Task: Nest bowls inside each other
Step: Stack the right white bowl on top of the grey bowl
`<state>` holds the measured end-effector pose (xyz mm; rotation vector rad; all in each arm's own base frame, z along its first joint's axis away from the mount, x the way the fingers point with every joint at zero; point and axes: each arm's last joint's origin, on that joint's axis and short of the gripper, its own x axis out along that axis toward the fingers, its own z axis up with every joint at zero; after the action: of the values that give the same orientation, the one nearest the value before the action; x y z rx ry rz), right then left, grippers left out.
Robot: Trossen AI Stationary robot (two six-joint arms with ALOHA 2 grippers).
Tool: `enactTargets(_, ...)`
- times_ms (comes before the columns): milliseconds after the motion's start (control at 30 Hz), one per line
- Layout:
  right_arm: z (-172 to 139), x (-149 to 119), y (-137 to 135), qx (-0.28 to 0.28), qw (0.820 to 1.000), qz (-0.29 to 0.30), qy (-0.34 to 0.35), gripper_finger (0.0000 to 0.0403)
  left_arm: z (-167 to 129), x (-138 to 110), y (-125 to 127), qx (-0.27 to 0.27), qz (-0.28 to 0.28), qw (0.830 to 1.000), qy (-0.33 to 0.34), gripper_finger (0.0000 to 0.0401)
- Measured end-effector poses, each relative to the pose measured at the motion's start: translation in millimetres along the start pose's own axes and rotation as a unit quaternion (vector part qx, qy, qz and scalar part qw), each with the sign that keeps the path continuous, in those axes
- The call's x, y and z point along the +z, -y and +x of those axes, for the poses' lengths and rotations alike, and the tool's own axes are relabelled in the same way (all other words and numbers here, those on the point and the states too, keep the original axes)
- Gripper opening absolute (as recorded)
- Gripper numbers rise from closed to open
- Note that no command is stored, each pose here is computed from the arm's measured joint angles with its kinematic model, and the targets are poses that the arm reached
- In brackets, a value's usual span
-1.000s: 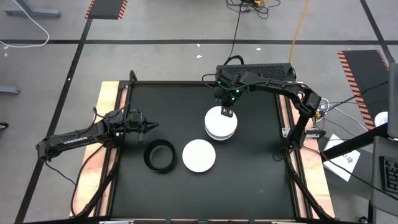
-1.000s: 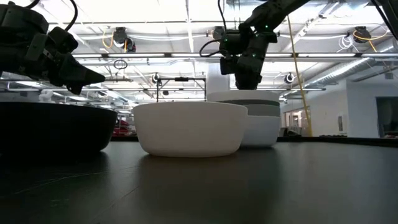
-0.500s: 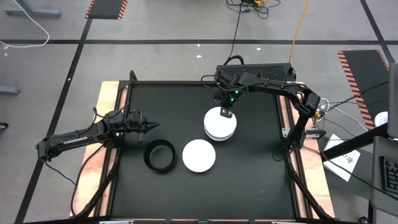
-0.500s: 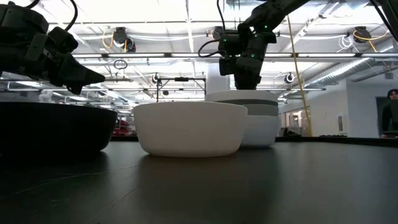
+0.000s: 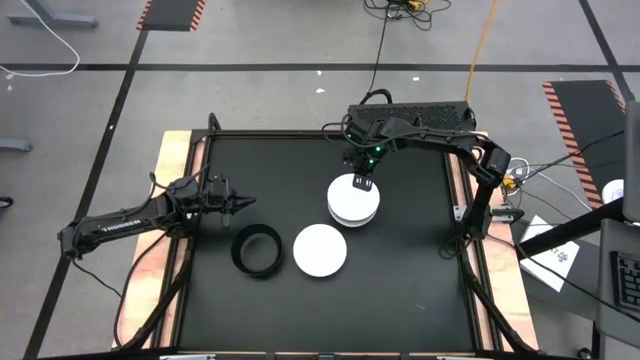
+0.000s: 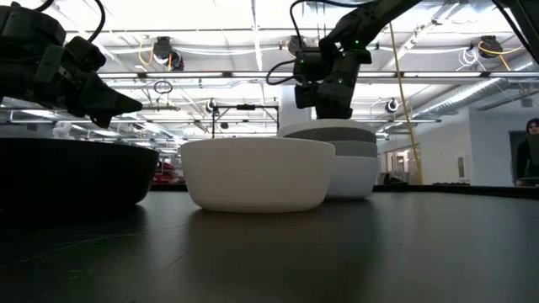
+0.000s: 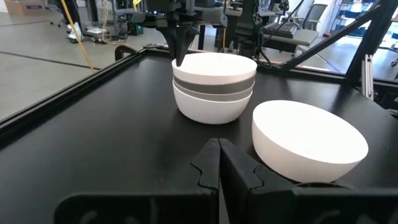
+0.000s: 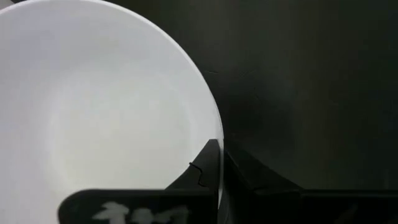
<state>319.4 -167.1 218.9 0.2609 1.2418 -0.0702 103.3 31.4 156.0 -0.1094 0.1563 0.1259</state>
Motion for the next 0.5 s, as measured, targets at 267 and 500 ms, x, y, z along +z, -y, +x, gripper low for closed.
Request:
enactTargets(267,-2.1,0.8,-1.9,-0.002,1.000,-0.003,0.005,0.0000,0.0,0.0,0.0,0.000,0.000,1.000,0.000,0.0008)
enactTargets(500,-1.8,0.6,-3.0,-0.001,1.000,0.000,0.003,0.0008,0.0,0.0,0.0,0.000,0.002,1.000,0.000,0.0007)
